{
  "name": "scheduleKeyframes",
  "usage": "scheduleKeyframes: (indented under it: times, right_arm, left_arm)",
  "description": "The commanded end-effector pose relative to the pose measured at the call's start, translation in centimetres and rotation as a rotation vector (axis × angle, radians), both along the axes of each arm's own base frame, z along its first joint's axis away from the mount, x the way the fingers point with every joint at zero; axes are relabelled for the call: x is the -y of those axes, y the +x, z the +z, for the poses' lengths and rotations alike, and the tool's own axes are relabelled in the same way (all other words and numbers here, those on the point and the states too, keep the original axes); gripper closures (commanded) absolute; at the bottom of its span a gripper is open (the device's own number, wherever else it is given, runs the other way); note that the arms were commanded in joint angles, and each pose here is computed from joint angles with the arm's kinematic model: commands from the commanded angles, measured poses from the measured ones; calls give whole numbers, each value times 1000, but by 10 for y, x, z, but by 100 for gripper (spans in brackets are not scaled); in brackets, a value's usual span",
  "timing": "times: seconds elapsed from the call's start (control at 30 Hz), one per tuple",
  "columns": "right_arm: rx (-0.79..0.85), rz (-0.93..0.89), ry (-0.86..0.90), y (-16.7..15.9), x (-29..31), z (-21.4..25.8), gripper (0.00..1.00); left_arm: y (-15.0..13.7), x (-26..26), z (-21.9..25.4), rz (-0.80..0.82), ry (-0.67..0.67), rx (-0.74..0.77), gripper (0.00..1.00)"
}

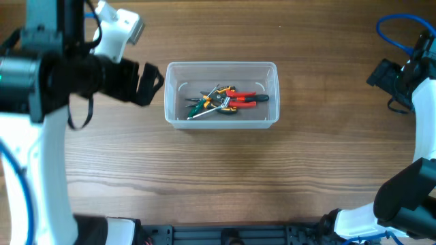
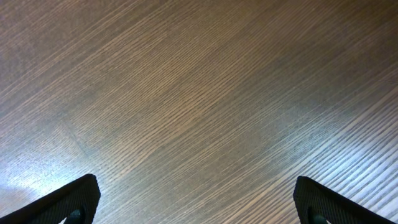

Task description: Pack container

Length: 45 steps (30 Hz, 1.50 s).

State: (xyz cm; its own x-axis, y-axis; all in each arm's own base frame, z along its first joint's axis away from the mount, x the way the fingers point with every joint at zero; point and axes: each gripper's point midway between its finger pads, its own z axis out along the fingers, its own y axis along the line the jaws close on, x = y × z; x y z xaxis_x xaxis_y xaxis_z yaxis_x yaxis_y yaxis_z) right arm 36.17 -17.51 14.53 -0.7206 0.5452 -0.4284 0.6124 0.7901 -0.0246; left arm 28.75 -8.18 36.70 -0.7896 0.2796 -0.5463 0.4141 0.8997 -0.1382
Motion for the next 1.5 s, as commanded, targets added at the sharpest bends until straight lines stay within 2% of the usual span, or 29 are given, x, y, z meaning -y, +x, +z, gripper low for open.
scheduleKeyframes:
  times: [0.0,0.13,0.23,0.47,0.67,0.9,1.13,1.3,1.47]
  right_arm:
    - [-1,-7,7,0,-2,-2,0]
    - [-1,-7,6,0,-2,-2,0]
    - [-1,-7,6,0,-2,-2,0]
    - [-1,-7,6,0,-2,-2,0]
    - [-1,-7,6,0,-2,-2,0]
    - [-1,-7,7,0,-2,-2,0]
    - [-1,-7,6,0,-2,-2,0]
    - [-1,-7,7,0,-2,-2,0]
    - [-1,-7,6,0,-2,-2,0]
  left_arm:
    - [-36,-3,-6,49,-39,-37,0]
    - [-77,-7,-29,51,-34,-79,0]
    - [-103,-8,-39,91,-74,-55,0]
    - [-164,2,-11,146,-337,265,0]
    - [-203,-7,-14,179,-384,404,0]
    - [-215,-8,-16,294,-520,340,0]
    - [-229,-9,-41,327,-490,220,0]
    - [-223,-10,-32,305,-482,278,0]
    - [-215,-9,-22,142,-347,436,0]
